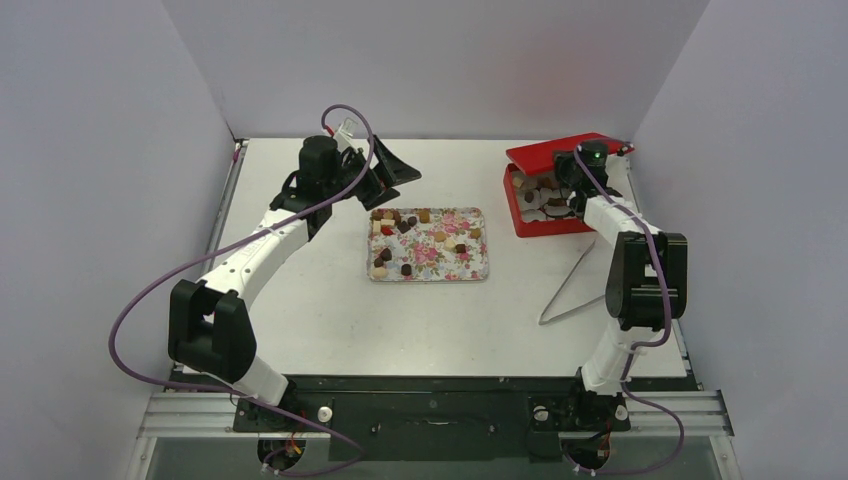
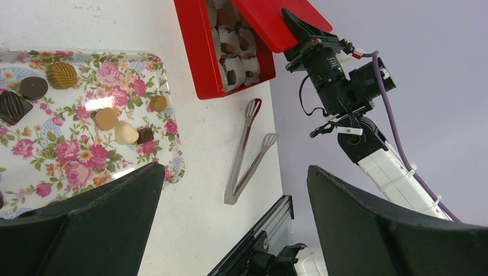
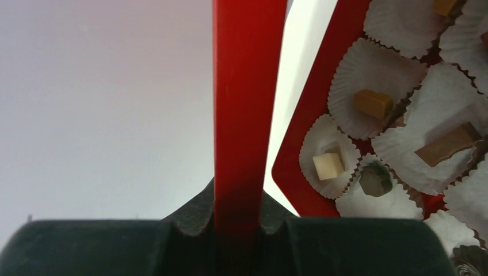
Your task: Pack the chocolate
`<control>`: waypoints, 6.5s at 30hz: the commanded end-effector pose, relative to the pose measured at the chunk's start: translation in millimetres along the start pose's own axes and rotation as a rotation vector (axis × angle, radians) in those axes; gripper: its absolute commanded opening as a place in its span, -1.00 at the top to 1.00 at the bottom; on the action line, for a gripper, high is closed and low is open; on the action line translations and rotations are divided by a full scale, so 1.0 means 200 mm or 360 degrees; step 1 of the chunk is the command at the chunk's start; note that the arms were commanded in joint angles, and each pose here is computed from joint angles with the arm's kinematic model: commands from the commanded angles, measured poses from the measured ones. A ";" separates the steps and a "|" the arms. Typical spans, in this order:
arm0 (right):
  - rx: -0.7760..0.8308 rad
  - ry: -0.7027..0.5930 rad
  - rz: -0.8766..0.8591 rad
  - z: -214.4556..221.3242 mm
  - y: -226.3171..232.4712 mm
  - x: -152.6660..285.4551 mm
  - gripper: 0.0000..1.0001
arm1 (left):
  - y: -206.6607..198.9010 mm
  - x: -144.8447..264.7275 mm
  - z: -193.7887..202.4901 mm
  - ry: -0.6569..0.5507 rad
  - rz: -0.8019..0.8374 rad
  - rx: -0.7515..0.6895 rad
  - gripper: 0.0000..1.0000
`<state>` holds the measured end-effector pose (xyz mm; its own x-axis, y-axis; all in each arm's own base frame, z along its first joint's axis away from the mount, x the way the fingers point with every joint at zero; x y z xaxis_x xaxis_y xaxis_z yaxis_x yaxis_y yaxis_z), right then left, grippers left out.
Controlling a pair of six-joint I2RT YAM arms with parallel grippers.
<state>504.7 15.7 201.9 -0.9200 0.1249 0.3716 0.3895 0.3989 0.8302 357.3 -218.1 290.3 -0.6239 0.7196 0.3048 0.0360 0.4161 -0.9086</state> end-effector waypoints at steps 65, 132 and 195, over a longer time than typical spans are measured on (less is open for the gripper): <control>-0.0434 0.0054 0.0223 0.12 -0.40 0.38 0.43 | 0.19 -0.17 0.07 0.0043 -0.0215 0.0002 -0.88; 0.0525 0.0364 0.0552 -0.47 -0.56 -0.26 -0.46 | 0.15 -1.47 0.50 0.0319 -0.0046 -0.0234 -0.93; 0.0987 0.0524 0.0400 0.35 -0.39 0.86 -0.51 | 0.07 -0.44 0.31 0.0127 -0.0846 -0.0849 -0.71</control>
<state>305.2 81.8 133.1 -0.6556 -0.0215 0.7548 0.4369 0.8044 0.4025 360.7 -312.4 158.1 -0.4875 0.3147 0.8144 0.0582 0.9424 -0.3293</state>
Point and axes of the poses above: each gripper's point midway between its finger pads, its own x axis back along the fingers, its own y axis along the line the jaws close on, z = x × y, the point moved 6 cm from there along x, back along the fingers, and after that the axes turned 8 degrees about x, right-handed, at the moved point
